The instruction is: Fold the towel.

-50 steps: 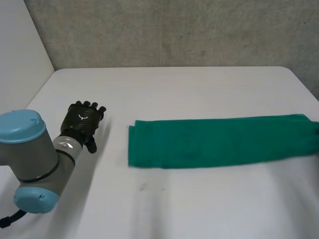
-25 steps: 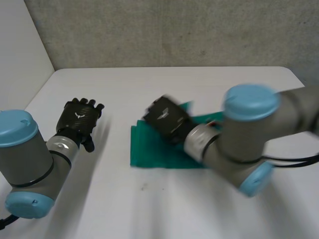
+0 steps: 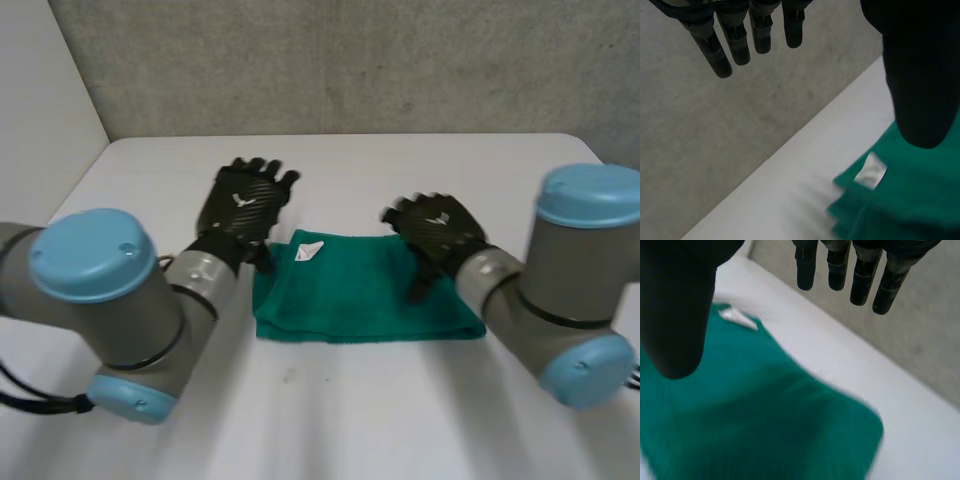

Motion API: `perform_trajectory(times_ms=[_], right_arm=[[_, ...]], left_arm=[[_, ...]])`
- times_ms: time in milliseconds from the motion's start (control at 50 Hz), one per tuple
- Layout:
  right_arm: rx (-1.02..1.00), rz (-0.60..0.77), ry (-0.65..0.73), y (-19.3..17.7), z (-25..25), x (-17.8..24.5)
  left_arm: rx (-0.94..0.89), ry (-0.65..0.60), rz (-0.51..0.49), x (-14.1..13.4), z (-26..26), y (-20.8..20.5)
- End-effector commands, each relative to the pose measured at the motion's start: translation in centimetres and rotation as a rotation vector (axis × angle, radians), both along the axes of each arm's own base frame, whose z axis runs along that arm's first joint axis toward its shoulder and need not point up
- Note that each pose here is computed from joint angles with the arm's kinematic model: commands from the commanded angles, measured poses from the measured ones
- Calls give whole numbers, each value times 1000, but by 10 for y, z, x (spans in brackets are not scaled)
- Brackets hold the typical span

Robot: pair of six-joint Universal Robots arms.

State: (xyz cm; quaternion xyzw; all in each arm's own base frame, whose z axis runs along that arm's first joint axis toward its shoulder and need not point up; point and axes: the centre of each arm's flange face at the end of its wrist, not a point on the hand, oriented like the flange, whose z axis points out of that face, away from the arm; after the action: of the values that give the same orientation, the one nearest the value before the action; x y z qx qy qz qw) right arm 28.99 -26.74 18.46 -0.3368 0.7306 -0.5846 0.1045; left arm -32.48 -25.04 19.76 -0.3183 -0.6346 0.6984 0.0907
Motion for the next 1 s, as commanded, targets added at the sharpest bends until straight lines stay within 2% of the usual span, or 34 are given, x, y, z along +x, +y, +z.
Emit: perform_trajectory(times_ms=[20,120,260,380,460,560,620,640,660,700,780,840,880,920,960,1000], right_arm=[[88,-111,77,-8,-35,-51],[93,-140,99,-11,-49,-65],[95,-142,93,-16,-56,-69],[63,-156,88,-23,-50,-70],[-4,-160,71,-34,-34,-65],[-81,-101,24,-36,-5,-41],[-126,65,-8,-7,19,12],[-117,131,-12,9,20,31],[-117,132,-12,9,20,31],[-75,217,-7,28,9,54],[-37,246,16,42,-6,67],[-41,187,-3,39,-5,60],[-62,33,-45,21,2,34],[-67,-4,-50,14,3,25],[-56,-94,-47,-2,4,-5],[-24,-118,-42,-5,1,-25]], left_arm=[[99,9,-38,-28,-26,-9],[187,-53,-21,-29,-54,-15],[274,-129,71,-13,-76,-12],[297,-158,150,3,-69,4],[297,-156,164,12,-59,17],[298,-95,181,23,-40,31],[294,-16,216,31,-24,33],[292,5,224,32,-20,33],[289,27,236,35,-16,33],[280,75,276,44,-5,28],[281,91,309,55,-2,23],[291,87,329,62,-5,21],[298,81,330,62,-7,22],[304,79,331,63,-10,23],[308,79,331,63,-11,23],[311,78,332,64,-12,24]])
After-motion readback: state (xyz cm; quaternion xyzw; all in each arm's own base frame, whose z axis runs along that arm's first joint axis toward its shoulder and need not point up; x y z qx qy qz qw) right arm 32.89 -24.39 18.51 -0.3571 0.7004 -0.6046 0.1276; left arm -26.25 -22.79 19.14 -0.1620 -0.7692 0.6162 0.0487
